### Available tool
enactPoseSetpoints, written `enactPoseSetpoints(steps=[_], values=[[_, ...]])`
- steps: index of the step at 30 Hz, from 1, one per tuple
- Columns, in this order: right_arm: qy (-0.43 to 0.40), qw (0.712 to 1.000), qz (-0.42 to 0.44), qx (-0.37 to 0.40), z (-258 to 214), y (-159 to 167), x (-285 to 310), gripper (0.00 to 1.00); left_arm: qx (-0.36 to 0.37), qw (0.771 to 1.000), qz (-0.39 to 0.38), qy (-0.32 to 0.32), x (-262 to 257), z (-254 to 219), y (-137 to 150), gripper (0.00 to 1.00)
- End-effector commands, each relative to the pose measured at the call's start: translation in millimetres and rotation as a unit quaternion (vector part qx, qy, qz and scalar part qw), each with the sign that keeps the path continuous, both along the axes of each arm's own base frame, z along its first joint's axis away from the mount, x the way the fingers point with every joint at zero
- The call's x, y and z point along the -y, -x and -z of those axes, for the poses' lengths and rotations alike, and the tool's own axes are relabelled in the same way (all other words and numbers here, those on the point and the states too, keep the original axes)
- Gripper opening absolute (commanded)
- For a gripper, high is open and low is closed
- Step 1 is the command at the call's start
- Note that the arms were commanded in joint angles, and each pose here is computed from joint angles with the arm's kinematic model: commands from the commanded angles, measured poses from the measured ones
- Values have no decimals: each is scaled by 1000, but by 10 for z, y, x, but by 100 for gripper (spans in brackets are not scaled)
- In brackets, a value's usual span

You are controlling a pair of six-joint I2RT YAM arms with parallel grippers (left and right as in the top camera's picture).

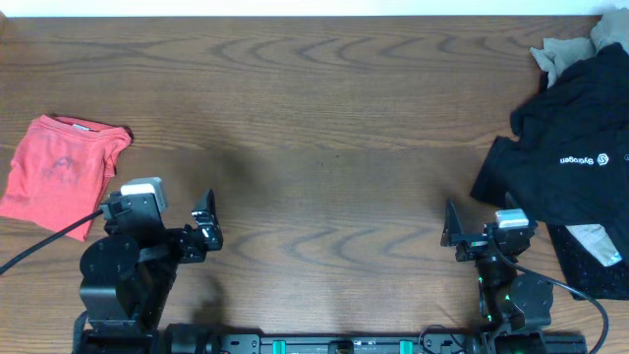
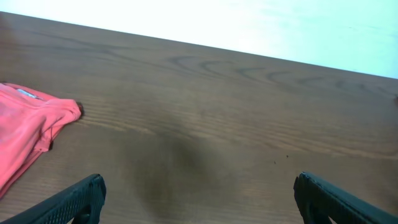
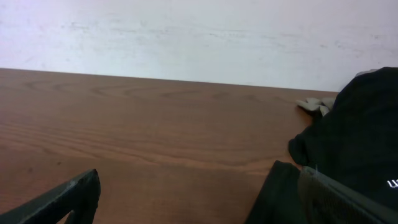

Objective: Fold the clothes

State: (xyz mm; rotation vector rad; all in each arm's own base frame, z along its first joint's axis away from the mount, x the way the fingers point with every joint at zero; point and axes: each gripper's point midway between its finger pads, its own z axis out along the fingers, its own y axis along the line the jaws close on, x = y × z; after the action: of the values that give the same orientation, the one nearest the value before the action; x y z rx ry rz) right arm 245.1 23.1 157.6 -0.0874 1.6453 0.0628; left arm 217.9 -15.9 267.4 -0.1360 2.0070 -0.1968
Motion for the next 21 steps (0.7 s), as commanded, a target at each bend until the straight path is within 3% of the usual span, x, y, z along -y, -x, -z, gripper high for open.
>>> enactPoseSetpoints(steps=[1,9,14,21], values=[[6,1000,4,2,9,-2,23,99,-13,1000,-20,1,-78,158,65,98],[6,1000,4,2,9,-2,23,99,3,1000,-29,1,-117,845,94,98],[6,1000,4,2,9,-2,23,99,72,997,-29,3,-118,1082,-65,98],[6,1000,4,2,9,-2,23,99,182,983,-20,-28,-118,1059,-269,97]])
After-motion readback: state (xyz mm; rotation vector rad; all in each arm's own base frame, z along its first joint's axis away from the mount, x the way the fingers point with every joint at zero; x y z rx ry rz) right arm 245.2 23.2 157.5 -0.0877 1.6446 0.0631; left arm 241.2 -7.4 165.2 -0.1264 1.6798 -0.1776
